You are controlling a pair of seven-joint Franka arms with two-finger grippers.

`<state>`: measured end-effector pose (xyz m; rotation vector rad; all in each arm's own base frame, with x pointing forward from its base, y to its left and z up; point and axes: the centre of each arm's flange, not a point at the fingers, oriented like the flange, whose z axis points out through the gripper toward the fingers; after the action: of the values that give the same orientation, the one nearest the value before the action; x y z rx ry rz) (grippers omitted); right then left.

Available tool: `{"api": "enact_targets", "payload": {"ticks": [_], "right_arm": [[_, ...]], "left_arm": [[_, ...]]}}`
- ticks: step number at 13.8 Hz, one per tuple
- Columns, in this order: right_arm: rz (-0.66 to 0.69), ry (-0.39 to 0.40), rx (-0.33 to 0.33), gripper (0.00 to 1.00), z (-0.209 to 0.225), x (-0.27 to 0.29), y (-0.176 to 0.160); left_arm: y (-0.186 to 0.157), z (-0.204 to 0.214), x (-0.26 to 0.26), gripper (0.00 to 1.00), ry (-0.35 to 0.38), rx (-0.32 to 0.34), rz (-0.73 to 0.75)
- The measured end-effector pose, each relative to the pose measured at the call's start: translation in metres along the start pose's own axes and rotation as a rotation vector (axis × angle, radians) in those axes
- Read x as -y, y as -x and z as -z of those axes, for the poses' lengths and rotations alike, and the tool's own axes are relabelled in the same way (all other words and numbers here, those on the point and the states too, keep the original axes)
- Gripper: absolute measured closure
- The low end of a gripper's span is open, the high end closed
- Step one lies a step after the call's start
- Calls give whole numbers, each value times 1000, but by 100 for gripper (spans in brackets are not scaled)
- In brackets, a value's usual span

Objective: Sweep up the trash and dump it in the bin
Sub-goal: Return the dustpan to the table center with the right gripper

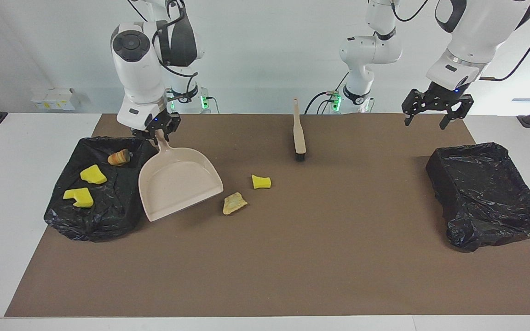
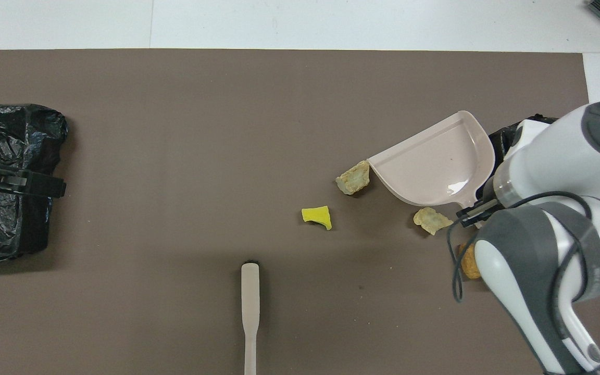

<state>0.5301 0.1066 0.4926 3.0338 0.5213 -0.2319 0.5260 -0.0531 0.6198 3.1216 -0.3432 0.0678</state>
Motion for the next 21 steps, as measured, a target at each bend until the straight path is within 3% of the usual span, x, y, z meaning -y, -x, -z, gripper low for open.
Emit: {"api": "enact_targets", "payload": {"ticks": [8, 13, 17, 21], "right_arm": [[-269, -113, -101, 69, -38, 184, -76], [-392, -150, -107, 69, -75, 306, -140], [-381, -151, -128, 69, -105, 335, -168], [-374, -148, -168, 30, -87, 331, -169]], "left_arm": [[-4, 1, 3, 0, -1, -7, 2], [-11, 6, 6, 0, 6, 38, 5], [-20, 7, 8, 0, 7, 38, 6], [-23, 9, 2, 0, -12, 33, 45]]}}
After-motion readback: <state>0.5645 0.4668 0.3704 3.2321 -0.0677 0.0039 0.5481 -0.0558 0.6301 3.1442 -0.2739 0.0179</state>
